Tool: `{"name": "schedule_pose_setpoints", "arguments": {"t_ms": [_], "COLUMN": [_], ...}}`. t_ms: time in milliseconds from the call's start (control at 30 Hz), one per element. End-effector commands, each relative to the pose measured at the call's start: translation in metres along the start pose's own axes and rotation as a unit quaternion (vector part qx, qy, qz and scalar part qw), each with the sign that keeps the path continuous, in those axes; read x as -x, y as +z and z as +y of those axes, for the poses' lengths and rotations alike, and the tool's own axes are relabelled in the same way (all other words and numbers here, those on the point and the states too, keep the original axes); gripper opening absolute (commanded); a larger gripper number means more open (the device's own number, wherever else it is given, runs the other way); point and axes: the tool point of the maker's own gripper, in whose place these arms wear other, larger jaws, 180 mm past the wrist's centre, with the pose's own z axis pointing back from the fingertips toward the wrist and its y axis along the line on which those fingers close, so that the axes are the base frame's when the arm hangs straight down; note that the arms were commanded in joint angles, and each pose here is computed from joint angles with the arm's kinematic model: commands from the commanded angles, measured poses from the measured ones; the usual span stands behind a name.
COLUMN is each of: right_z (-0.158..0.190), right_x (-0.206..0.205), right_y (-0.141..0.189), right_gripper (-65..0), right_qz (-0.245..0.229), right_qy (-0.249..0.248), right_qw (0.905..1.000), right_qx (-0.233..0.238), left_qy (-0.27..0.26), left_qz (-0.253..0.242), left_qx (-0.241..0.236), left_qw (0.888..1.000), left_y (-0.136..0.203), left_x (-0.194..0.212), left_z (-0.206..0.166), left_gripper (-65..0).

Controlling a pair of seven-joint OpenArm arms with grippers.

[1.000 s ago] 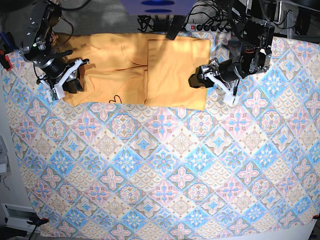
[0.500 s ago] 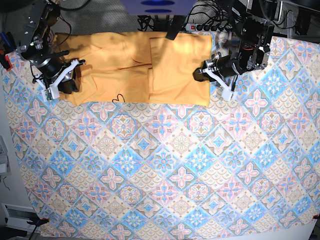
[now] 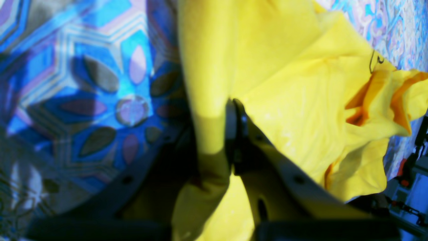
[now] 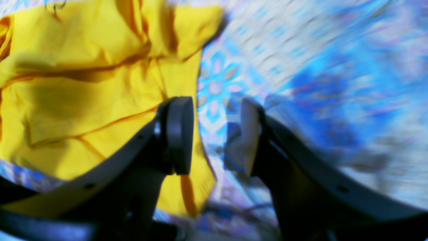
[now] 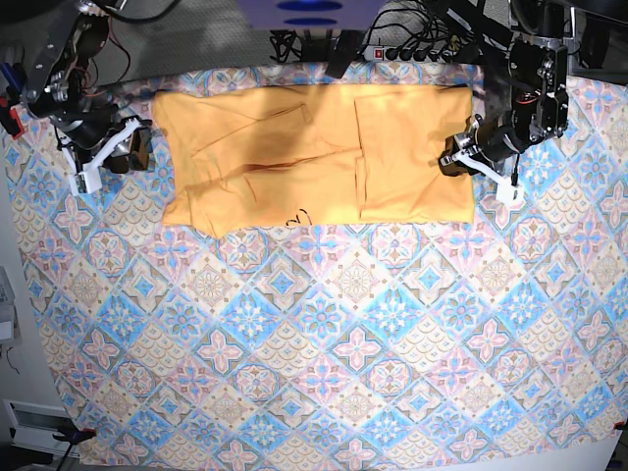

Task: Fold the T-shirt properly
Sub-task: 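Grasp the other strip end with the right gripper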

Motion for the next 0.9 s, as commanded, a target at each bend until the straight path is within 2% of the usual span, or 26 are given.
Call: {"name": "schedule_pose_setpoints", "arguments": {"t_ms": [0,167,367,600,867], "right_z": [-0.003,-0.002,-0.001,0.028,0.029], "right_x": [-0.011,-0.008,0.004,0.002,0.015], "right_y": [0.000,-0.017,-0.028,-0.047,-0.062], "right_gripper": [-42.1,-41.8,-30.1,-29.8,-29.8], "right_qz": [-0.020,-0.013,0.004,0.020,0.042], "right_qy": [-0.003,-0.033,-0.052,-0.033,-0.058], "right_qw": [0.9998,0.9985,0.9973,0.9949,0.9919], "right_qx": [-0.008,-0.042,-0.052,-0.093,-0.105], "left_qy": [-0.005,-0.006,-0.006,-0.007,-0.005], "left_qz": [-0.014,-0.013,-0.012,-0.012,-0.007], "left_qx": [0.007,0.008,0.007,0.006,0.004], "left_qw": [1.000,1.000,1.000,1.000,1.000], "left_y": [0.003,0.003,0.003,0.003,0.004], "left_x": [-0.011,-0.010,-0.009,-0.009,-0.004], "left_z": [-0.004,-0.004,-0.004,-0.003,-0.001], "left_gripper": [-65.0,-65.0,-65.0,-65.0,-65.0]}}
